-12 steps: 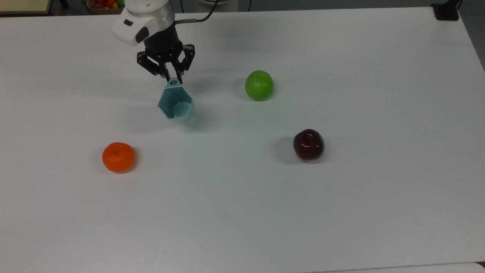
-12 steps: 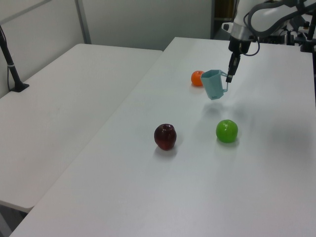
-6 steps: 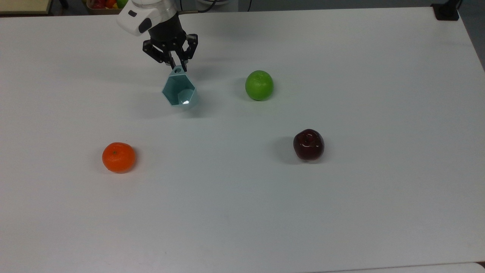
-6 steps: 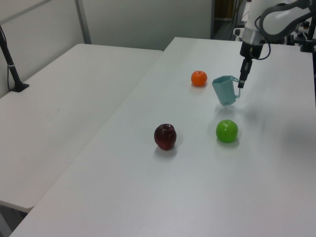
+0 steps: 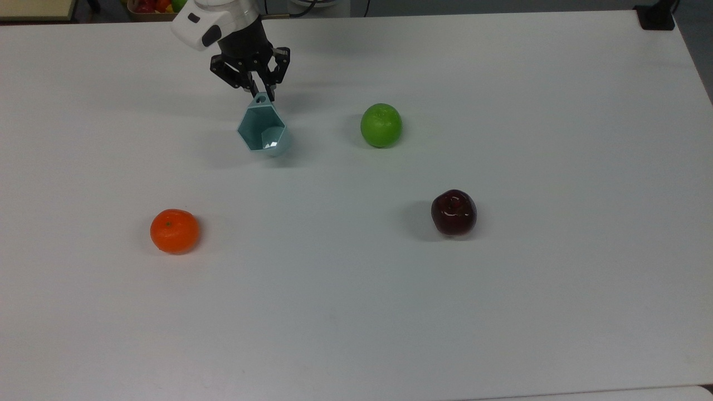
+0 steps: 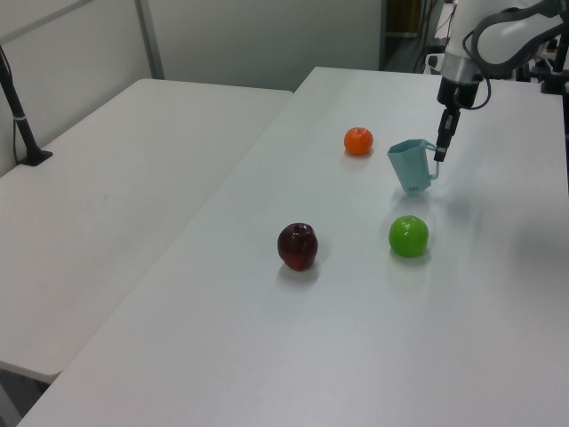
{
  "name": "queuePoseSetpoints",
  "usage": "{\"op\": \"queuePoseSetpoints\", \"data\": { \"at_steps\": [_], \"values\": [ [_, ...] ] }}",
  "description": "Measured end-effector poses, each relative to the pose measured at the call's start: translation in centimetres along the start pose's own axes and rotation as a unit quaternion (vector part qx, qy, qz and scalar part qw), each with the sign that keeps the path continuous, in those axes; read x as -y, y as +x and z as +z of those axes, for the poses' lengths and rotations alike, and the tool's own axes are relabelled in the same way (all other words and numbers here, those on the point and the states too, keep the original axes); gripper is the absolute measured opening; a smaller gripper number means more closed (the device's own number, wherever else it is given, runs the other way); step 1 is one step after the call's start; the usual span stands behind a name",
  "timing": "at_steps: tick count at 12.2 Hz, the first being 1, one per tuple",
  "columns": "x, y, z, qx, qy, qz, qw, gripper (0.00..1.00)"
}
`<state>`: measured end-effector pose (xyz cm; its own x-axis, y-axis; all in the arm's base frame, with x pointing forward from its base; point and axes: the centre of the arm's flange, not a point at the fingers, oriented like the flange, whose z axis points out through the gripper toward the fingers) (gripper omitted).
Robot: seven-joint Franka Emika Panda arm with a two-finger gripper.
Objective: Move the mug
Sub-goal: 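Lower the mug onto the table and open the gripper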
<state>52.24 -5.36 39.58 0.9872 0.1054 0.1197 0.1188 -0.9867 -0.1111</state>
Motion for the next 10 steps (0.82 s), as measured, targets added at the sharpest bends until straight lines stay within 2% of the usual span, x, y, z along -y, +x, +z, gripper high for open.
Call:
{"op": "queuePoseSetpoints", "data": {
  "at_steps": [4, 6, 7, 9, 10],
  "values": [
    [0.2, -0.2, 0.6, 0.011, 0.002, -0.001, 0.9999, 0.23],
    [0.3, -0.6, 1.2, 0.024, 0.006, -0.001, 0.9997, 0.27],
    [0.3, -0.8, 1.5, 0.034, 0.009, -0.001, 0.9994, 0.4],
    [0.4, -1.0, 2.0, 0.045, 0.012, 0.0, 0.9989, 0.49],
    [0.4, -1.1, 2.1, 0.049, 0.012, 0.0, 0.9987, 0.6]
  ]
}}
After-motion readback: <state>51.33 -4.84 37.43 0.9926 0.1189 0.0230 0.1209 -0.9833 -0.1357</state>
